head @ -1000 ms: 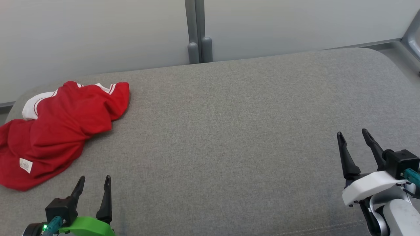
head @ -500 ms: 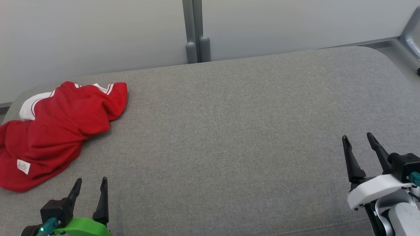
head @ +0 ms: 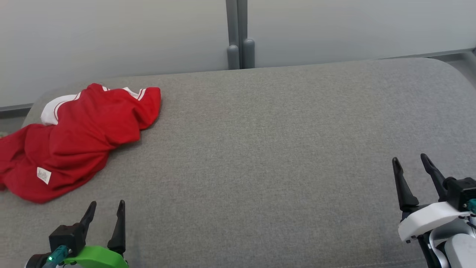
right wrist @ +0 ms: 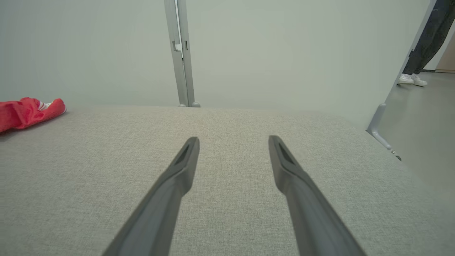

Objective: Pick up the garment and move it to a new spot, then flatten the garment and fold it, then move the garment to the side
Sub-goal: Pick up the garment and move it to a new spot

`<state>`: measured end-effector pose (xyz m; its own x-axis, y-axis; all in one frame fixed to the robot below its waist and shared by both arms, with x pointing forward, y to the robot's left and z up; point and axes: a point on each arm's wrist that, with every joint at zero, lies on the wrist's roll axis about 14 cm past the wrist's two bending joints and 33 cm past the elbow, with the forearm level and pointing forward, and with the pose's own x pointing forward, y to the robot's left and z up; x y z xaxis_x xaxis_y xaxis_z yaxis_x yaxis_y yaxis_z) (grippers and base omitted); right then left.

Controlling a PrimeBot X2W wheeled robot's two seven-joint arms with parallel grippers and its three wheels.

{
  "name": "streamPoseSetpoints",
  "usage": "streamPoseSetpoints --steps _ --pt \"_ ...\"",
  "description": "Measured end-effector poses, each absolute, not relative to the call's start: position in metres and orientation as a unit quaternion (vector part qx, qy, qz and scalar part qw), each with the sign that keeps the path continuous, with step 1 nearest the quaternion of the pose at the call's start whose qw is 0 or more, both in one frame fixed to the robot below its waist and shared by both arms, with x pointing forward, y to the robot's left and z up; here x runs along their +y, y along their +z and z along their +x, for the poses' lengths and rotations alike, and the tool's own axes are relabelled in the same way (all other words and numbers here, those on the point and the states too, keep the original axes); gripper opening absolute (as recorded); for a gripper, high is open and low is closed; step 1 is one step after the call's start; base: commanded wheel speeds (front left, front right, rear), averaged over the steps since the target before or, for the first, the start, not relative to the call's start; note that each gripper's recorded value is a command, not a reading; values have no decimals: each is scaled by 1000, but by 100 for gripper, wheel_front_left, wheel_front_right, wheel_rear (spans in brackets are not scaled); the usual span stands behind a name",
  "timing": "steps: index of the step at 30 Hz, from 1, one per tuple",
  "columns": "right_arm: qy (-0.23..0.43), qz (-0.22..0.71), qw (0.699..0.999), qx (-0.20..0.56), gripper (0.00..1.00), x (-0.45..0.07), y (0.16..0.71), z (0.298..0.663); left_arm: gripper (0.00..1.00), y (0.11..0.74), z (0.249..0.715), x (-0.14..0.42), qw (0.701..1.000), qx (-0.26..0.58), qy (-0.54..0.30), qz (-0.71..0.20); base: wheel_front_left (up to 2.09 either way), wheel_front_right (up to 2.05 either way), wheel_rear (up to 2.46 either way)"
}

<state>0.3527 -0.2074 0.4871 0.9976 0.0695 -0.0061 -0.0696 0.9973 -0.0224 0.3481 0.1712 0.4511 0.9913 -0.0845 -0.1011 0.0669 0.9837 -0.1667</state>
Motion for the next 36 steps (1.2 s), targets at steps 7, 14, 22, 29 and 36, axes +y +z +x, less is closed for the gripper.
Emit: streamPoseSetpoints --steps 7,14,22,29,36 --pt "137 -10 990 4 100 -141 485 365 100 452 329 225 994 46 50 -81 0 0 0" --pt "205 -1 979 -1 100 -91 488 376 100 442 292 262 989 57 113 -78 0 0 0" --pt "242 -2 970 5 100 -63 485 383 100 442 258 285 983 52 155 -79 0 0 0" --pt "267 -4 964 7 100 -46 483 382 100 434 247 295 980 62 168 -87 0 0 0" --pt "266 -5 964 11 100 -48 478 386 100 433 293 300 973 128 137 -131 0 0 0"
